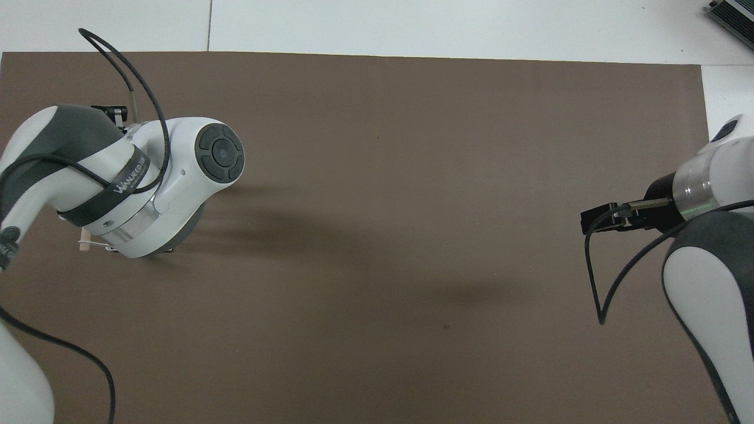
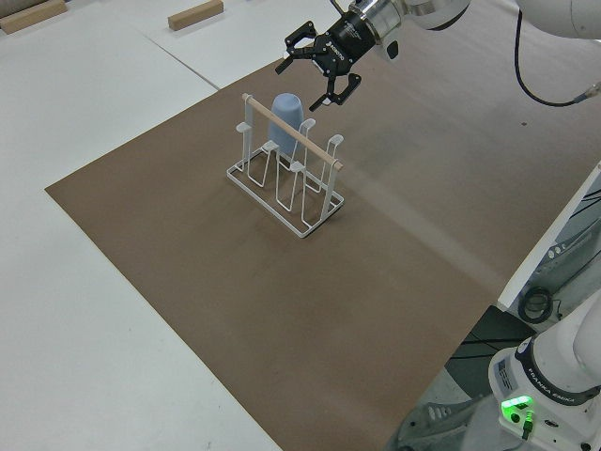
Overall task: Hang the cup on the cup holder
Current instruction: 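Lower the blue cup onto the rack hook with the left gripper, then open the left gripper and draw it back from the rack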
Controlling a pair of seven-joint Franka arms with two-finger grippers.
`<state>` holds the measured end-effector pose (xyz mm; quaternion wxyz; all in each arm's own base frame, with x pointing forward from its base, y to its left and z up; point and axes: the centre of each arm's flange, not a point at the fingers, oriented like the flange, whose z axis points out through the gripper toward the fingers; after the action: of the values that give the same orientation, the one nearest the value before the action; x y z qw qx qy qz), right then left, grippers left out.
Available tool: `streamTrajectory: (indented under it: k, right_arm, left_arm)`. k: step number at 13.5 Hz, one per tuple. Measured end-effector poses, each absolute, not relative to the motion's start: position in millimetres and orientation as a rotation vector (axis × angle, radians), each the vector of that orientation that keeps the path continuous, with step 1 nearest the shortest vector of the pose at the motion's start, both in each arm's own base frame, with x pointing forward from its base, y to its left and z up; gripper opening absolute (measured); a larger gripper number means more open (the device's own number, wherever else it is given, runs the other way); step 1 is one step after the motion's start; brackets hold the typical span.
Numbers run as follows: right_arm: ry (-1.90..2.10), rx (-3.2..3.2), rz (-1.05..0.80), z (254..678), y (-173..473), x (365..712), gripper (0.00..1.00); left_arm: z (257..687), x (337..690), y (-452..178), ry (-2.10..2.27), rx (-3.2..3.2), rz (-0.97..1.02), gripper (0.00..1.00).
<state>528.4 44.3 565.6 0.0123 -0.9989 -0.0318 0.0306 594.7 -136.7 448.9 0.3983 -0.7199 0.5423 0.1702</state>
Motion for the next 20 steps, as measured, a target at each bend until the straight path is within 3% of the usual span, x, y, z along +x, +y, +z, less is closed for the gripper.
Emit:
streamTrajectory:
  k: [7, 13, 20]
  right_arm:
    - [-0.099, -3.114, 0.095, 565.6, 44.3, 528.4, 1.00]
    - [-0.099, -3.114, 0.096, 565.6, 44.3, 528.4, 1.00]
    - [-0.099, -3.114, 0.095, 565.6, 44.3, 528.4, 1.00]
  left_arm:
    - [526.4, 565.0, -135.3, 0.982, -2.494, 0.241, 1.00]
    - [611.6, 507.2, -119.0, 0.710, -2.903, 0.138, 1.00]
    - [639.9, 506.9, -85.2, 0.582, -3.089, 0.056, 1.00]
